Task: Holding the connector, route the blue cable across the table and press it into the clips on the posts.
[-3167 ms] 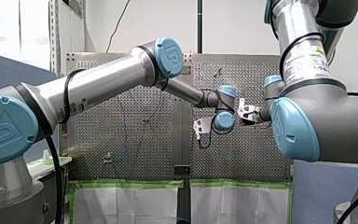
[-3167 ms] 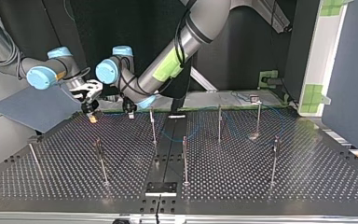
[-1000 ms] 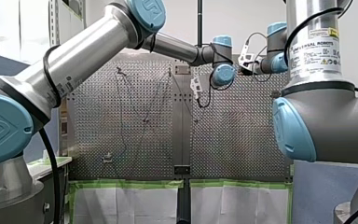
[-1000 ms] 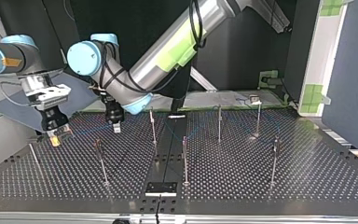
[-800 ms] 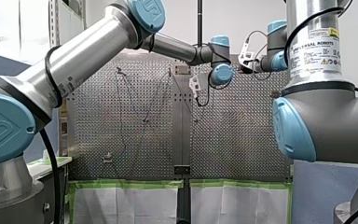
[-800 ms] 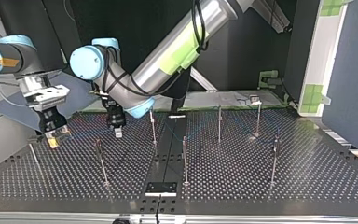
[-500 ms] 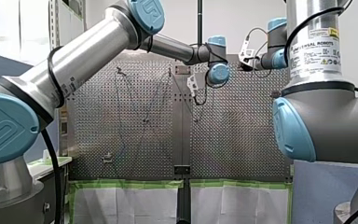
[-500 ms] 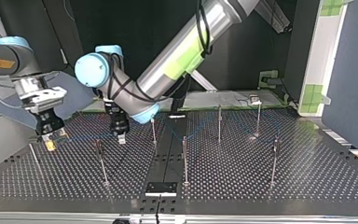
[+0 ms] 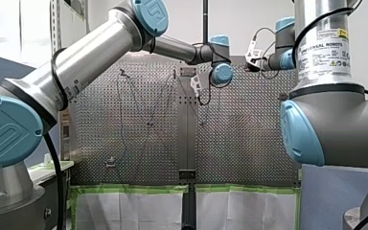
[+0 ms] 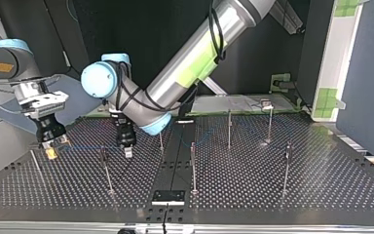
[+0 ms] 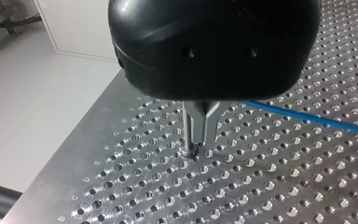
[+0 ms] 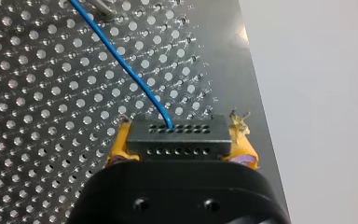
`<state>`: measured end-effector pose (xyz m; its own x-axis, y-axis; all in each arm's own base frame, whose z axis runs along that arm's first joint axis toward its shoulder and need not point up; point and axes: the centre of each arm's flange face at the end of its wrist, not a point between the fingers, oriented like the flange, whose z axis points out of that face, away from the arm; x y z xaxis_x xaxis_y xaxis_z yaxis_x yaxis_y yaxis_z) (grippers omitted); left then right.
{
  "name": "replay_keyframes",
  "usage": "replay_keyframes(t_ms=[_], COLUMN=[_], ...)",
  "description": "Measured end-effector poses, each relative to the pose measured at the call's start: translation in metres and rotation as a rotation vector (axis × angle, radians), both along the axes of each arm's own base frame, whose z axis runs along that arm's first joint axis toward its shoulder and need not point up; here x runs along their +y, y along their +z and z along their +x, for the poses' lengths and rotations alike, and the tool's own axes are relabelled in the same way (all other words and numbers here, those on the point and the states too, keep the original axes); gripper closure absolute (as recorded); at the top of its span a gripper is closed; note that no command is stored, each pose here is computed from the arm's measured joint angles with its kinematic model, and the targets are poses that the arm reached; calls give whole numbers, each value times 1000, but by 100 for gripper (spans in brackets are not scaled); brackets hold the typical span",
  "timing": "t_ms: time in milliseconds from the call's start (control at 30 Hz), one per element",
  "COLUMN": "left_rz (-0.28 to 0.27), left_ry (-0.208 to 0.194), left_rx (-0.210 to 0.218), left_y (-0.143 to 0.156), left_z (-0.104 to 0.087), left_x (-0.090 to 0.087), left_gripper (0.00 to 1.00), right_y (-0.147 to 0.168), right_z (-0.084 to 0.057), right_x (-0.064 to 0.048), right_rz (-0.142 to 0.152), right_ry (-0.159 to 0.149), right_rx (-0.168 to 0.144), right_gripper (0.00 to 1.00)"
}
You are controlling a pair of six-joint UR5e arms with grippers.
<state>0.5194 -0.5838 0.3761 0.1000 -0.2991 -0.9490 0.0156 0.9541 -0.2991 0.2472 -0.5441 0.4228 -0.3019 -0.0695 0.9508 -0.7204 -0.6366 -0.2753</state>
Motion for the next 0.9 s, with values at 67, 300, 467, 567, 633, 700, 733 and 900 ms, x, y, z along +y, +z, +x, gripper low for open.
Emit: replay_keyframes(t_ms=[67, 300, 467, 567, 633, 700, 733, 900], left_rz=[1, -9, -9, -5, -2, 2, 4, 15], left_ry=[-6, -37, -51, -55, -56, -62, -65, -75], left_rx=[-4, -40, -52, -53, -53, -52, -50, -38], left_y=[1, 6, 7, 5, 3, 1, 1, -2], left_z=[4, 18, 29, 37, 44, 50, 51, 54], left_x=[2, 5, 10, 15, 20, 24, 25, 28], left_gripper=[100, 100, 100, 100, 100, 100, 100, 100], right_y=[0, -3, -9, -11, -12, -13, -13, -13], right_z=[-1, -6, -10, -14, -16, -17, -17, -17], right_x=[-1, -7, -15, -21, -24, -26, -27, -29], right_rz=[-2, -7, -1, 1, 0, -2, -3, -6], right_ry=[-1, -7, -13, -18, -22, -21, -20, -17], right_rx=[-1, -7, -7, -6, -7, -6, -6, -5], right_gripper=[100, 100, 100, 100, 100, 100, 100, 100])
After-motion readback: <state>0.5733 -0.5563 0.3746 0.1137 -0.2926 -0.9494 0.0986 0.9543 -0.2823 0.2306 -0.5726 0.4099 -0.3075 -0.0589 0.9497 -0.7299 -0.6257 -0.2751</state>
